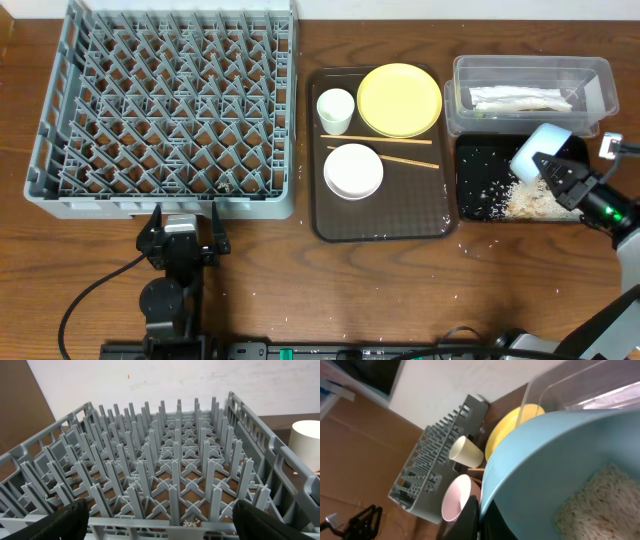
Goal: Sort waste into correct bins and load items into the dishwasher
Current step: 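Carry blue bowl over black tray and tip rice out with right gripper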
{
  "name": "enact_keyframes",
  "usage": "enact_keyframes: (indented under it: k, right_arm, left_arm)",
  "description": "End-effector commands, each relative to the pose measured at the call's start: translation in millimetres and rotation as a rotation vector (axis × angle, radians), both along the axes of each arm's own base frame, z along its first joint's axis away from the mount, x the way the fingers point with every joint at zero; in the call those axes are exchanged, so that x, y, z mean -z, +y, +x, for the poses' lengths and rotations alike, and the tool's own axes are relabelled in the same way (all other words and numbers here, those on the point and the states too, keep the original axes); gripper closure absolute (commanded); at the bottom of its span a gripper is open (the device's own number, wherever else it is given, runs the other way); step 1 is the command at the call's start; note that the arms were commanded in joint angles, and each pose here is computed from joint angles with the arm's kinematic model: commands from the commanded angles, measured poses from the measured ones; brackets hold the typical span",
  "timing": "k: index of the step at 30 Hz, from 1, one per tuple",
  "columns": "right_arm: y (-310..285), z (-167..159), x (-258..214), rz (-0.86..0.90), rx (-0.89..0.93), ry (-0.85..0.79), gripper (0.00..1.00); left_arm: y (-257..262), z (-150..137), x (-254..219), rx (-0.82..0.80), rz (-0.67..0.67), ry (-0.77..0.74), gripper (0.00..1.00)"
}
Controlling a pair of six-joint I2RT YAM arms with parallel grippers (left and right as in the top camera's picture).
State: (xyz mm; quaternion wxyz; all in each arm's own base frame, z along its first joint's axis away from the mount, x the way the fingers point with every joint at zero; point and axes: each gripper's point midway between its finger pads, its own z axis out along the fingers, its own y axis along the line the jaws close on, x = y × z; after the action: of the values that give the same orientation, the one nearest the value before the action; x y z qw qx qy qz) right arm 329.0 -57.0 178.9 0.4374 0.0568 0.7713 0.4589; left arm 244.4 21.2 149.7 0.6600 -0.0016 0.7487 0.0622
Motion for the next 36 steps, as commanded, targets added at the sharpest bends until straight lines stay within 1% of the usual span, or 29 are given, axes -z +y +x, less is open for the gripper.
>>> enact_keyframes:
  k: [1,7,11,13,16,19,22,25,33,36]
  right_arm:
    - [8.8,-1.2,10.2,-0.038,-0.012,0.012,0.99]
    - [8.7,-0.7,14.4,-0.014,0.004,0.035,0.99]
    - [-10.1,7.0,32.7,0.050,0.163,0.235,0.99]
    - [-9.8,6.8,33.8,0.068,0.169,0.252,0.99]
    - [0.9,4.7,24.0,0.091,0.103,0.201,0.99]
    - [17.0,0.3,-0.8,0.082,-0.037,0.022,0.99]
    - [24.2,-4.8,-18.2,0.099,-0.116,-0.083,0.99]
    - [29.5,-10.7,-30.2,0.118,-0.176,-0.152,0.99]
    - [28.1,-10.8,-30.0,0.150,-0.166,-0.116,0.99]
    - [26.2,-10.3,-30.7,0.197,-0.153,-0.066,0.99]
  left_arm:
    - [3.5,-1.4,17.6,-0.017,0.004,0.054,0.07]
    - [3.5,-1.4,17.6,-0.017,0.004,0.054,0.07]
    - [3.5,-1.4,17.6,-0.017,0.004,0.054,0.07]
    - [3.5,-1.4,17.6,-0.017,0.004,0.054,0.07]
    - [3.5,-1.4,17.6,-0.017,0.004,0.054,0.07]
    - [3.5,-1.4,17.6,-0.017,0.004,0.054,0.07]
    - [3.5,-1.4,17.6,-0.017,0.004,0.054,0.07]
    - [3.5,-1.4,17.6,-0.017,0.004,0.054,0.07]
    - [3.5,-1.4,17.6,-0.017,0.004,0.054,0.07]
    - [3.5,-1.4,17.6,-0.017,0.004,0.054,0.07]
